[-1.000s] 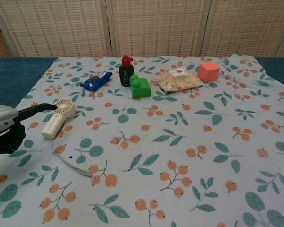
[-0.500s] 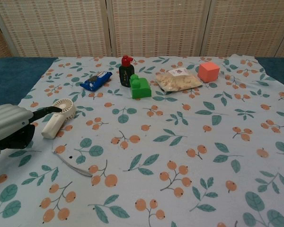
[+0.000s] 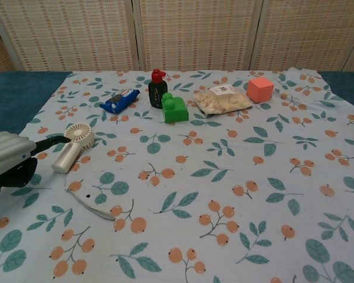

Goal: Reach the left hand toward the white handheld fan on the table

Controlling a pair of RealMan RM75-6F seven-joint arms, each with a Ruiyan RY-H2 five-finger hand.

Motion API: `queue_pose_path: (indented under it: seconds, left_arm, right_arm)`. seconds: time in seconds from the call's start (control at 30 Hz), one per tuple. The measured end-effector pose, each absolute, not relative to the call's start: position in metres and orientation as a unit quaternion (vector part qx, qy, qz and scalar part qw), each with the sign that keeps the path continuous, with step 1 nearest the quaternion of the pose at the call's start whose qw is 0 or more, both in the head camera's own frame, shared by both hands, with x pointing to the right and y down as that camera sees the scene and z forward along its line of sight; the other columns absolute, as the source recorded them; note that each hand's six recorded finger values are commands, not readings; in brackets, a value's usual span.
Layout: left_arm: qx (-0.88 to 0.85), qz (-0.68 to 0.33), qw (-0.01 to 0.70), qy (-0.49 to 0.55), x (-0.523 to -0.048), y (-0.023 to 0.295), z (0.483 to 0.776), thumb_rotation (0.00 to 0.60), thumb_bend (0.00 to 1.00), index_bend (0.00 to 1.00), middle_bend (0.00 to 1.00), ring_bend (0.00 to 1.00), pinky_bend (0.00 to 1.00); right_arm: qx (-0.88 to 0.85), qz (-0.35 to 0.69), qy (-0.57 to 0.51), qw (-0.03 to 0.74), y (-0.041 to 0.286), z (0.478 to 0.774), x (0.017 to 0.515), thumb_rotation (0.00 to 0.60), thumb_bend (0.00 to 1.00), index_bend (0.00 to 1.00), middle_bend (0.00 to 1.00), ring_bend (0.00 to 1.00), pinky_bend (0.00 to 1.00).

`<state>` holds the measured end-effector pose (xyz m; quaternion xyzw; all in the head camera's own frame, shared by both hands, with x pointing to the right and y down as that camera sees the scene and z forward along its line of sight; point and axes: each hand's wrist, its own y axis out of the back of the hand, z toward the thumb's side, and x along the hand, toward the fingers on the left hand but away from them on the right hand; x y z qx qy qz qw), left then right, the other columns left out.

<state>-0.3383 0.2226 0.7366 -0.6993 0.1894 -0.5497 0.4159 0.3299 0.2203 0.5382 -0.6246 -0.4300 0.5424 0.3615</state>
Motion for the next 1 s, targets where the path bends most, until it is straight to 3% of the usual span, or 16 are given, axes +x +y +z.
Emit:
queue_pose_path:
  seconds: [1.0]
  left_arm:
    - [-0.695,-0.561,0.419,0.163,-0.343,0.227,0.747,0.600,0.72,0.02,0.99,0.86,1.00]
  right_arm:
    - [-0.625,0.551,-0.425,0.354,0.222,0.540,0.331,0.600,0.19,0.00,0.00,0.00,0.00]
